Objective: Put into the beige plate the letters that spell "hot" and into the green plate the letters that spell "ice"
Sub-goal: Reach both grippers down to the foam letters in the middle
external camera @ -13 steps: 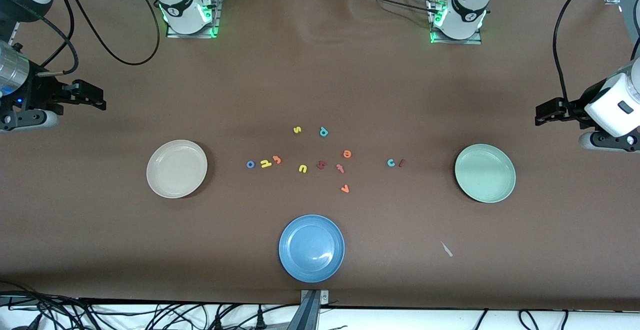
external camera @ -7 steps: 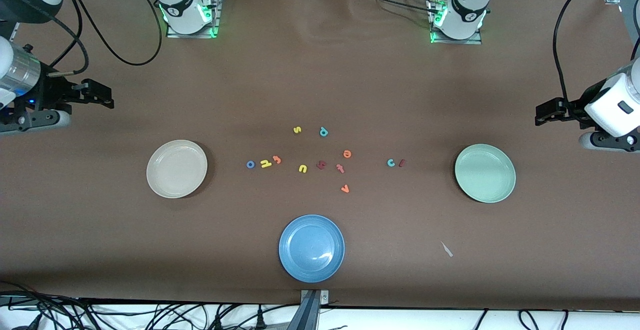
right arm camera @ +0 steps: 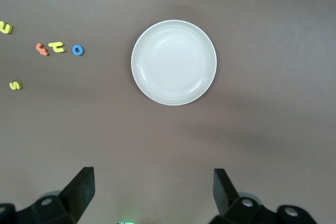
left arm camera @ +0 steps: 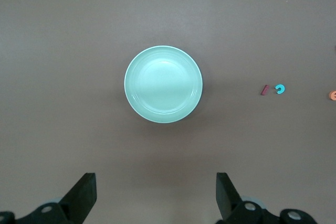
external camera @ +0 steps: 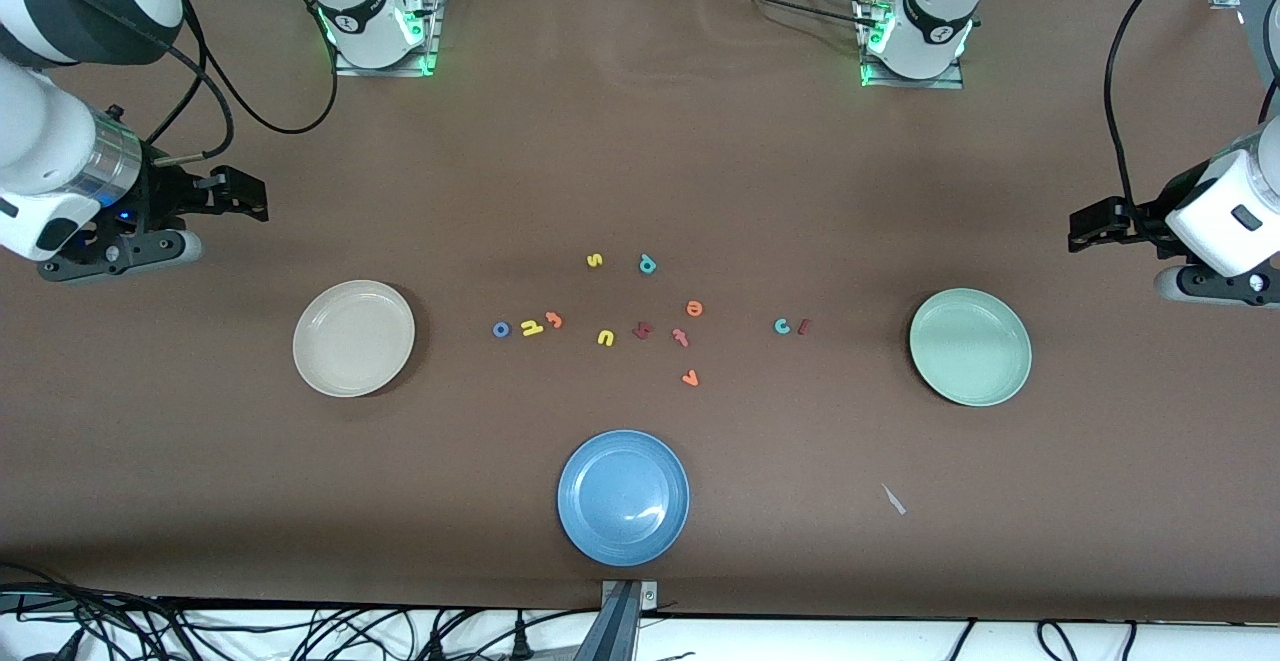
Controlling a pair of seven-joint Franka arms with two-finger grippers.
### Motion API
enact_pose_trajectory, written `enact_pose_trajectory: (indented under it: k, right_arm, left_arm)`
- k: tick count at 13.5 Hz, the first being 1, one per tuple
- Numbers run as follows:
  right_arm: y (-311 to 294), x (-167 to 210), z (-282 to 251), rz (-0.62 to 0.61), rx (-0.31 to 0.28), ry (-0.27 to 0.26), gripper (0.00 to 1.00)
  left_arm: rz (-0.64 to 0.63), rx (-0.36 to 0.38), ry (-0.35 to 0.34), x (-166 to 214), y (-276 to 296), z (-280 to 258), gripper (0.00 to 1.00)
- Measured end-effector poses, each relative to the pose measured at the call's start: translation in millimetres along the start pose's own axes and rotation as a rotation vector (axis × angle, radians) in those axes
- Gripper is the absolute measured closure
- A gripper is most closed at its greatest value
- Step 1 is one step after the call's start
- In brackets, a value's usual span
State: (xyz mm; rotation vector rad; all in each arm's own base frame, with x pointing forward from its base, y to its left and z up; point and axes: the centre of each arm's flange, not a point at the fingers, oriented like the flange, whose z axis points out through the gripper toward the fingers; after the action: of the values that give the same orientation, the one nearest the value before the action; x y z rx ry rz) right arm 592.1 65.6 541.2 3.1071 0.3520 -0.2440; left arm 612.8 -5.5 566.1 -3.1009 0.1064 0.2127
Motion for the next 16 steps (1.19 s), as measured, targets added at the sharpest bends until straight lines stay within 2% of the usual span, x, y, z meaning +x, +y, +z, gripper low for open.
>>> enact_pose_trajectory:
  k: [3,6,10,13,15,16]
  right_arm:
    - [-25.9,7.9,22.2,-0.053,0.000,-0.003,0.00]
    - [-56.5,21.3,60.9,-0.088,-0.002,0.035,0.00]
    - [-98.0,37.4,114.4,-0.071,0.005,0.083,0.00]
    - [-135.1,56.2,158.6,-0.046,0.027,0.133,0.00]
    - [-146.6,67.4,198.2,-0.041,0.041,0.145,0.00]
    - [-148.6,73.3,220.6,-0.035,0.047,0.138,0.00]
  left_arm:
    - [0.005,-0.001,-0.007,1.8,2.7,3.9,0.00]
    - [0.003,-0.002,-0.011,2.5,2.1,5.8,0.00]
    - [0.025,-0.018,-0.013,9.4,13.7,14.5,0.00]
    - [0.089,-0.036,0.045,42.1,57.1,49.1,0.00]
    - [0.117,-0.053,0.033,64.4,86.1,91.7,0.00]
    - [0.122,-0.085,0.025,75.0,98.3,115.6,0.00]
